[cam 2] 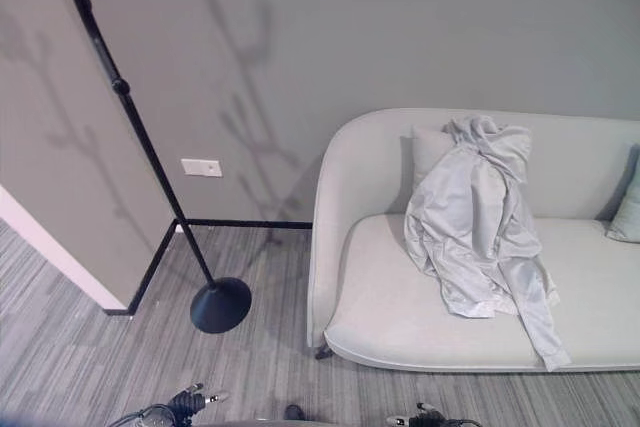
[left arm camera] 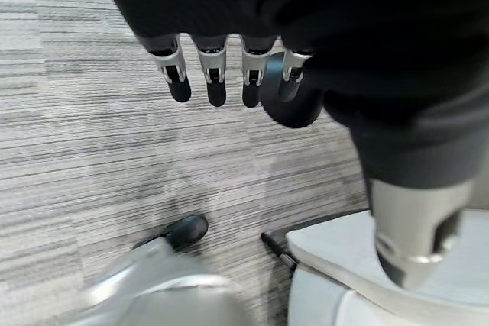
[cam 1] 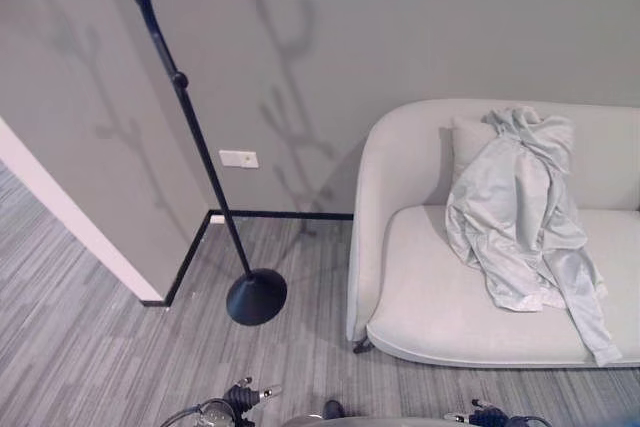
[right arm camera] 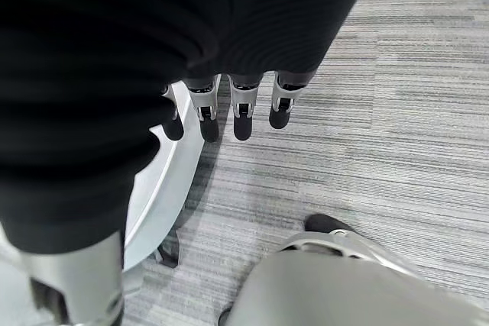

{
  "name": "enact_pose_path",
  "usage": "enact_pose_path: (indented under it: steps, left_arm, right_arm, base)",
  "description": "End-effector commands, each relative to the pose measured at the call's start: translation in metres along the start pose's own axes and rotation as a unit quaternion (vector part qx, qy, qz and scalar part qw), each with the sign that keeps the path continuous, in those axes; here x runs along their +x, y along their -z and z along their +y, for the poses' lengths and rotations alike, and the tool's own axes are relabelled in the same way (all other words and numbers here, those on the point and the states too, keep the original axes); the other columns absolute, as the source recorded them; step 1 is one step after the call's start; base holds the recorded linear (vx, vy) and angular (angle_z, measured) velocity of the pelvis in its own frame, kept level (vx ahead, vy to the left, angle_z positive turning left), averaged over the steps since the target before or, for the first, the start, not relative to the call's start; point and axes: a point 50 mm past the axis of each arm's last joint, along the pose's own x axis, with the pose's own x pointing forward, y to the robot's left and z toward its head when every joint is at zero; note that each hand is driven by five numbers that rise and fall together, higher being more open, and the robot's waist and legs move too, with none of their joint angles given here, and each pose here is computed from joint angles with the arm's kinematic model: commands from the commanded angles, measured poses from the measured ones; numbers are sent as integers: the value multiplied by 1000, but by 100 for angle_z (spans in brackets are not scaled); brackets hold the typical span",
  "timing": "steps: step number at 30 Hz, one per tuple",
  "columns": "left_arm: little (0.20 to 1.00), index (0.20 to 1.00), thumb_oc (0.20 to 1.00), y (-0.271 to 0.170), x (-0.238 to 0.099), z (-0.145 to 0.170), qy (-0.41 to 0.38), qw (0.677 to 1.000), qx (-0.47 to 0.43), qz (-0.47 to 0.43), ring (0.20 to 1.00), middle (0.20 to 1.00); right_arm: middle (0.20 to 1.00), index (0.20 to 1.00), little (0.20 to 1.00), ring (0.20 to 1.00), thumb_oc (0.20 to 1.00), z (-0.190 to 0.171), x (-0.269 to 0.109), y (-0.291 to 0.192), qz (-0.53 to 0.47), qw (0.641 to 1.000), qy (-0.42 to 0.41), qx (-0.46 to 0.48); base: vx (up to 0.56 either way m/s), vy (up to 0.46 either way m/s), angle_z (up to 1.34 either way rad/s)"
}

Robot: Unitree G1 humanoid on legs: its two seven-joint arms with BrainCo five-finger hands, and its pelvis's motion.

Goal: Hang the clothes on the sofa on the clothes rack.

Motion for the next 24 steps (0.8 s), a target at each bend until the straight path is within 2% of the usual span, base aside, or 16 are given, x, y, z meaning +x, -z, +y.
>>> enact_pose_path:
  steps: [1,8,9,11,14,16,19,24]
  left_arm:
    - [1000,1000,1000,-24,3,-15,20,999,18,-40,1000,1000]
    - [1000,1000,1000,-43,3,3,-2,997,15,-72,1000,1000]
    - [1000,1000,1000,-45,3,4,-4,997,16,-75,1000,1000]
    - [1000,1000,1000,-32,2,-4,11,998,1,-60,1000,1000]
    - [1000,1000,1000,-29,2,-10,18,998,-15,-54,1000,1000]
    - [1000,1000,1000,-40,2,-18,34,997,-13,-72,1000,1000]
    - [1000,1000,1000,-44,1,-20,38,995,-29,-85,1000,1000]
    - [1000,1000,1000,-37,2,-21,39,996,-17,-72,1000,1000]
  right_arm:
    - [1000,1000,1000,1000,1000,-26,0,-17,-25,999,32,-23]
    - [1000,1000,1000,1000,1000,-30,1,-41,-61,997,31,-47]
    - [1000,1000,1000,1000,1000,-32,0,-42,-62,996,34,-47]
    - [1000,1000,1000,1000,1000,-40,-2,-42,-72,995,42,-59]
    - [1000,1000,1000,1000,1000,-48,-4,-33,-65,995,52,-55]
    - [1000,1000,1000,1000,1000,-59,-8,-10,-42,996,73,-7]
    - [1000,1000,1000,1000,1000,-58,-7,-5,-28,997,71,-16]
    - [1000,1000,1000,1000,1000,-55,-4,-19,-38,997,68,-22]
  base:
    - [46,-184,-18]
    - [75,-370,-1]
    - [86,-1043,15]
    - [68,-1177,20]
    - [5,-438,10]
    - [-5,-615,56]
    - [27,-392,92]
    - [62,-252,-47]
